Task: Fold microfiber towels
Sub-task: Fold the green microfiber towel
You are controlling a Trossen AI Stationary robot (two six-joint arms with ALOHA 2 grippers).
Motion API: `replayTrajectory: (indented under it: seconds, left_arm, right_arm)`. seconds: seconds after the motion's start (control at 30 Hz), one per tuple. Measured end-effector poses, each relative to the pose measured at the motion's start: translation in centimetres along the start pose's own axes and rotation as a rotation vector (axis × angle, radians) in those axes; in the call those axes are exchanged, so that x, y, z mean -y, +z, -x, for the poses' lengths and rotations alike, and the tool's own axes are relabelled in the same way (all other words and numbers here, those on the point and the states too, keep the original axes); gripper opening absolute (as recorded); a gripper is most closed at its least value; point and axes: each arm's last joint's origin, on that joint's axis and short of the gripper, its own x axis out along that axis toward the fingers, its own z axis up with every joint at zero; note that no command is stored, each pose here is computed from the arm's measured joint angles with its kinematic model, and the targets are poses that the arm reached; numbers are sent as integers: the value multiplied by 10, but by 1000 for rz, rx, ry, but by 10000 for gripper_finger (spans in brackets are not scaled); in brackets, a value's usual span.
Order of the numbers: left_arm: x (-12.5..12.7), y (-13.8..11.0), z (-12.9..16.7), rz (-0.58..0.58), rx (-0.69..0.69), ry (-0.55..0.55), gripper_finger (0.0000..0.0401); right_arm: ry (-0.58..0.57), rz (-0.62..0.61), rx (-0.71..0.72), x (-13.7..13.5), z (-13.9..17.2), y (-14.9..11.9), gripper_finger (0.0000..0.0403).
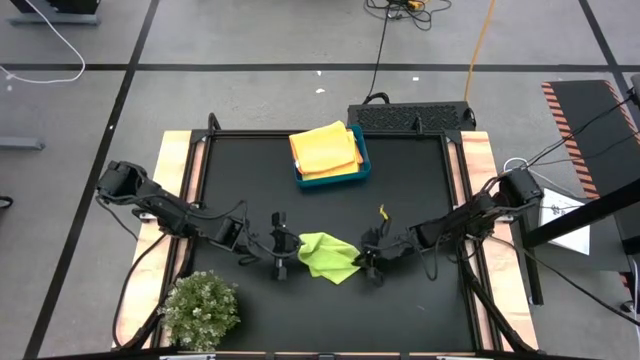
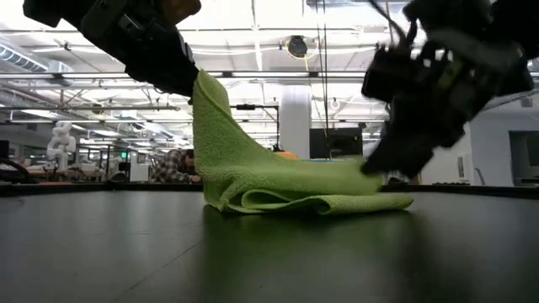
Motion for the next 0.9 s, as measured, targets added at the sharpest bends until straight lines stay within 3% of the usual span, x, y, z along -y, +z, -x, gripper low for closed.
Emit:
replayTrajectory:
  seconds: [0.23,0.57,0.7,0.9]
  left_arm:
    - [-4,15,18,-18,53,-7,4]
    - [-1,82,84,-95,92,-1,2]
    - [4,100,108,-95,57,-27,3]
    - [11,108,129,-39,-14,-60,5]
  right_arm:
    - [113,62,177,-20,40,32,3]
    - [303,136,496,-53,127,62,1]
    - [252,162,495,-64,151,66,1]
    - [187,211,427,-85,168,78,1]
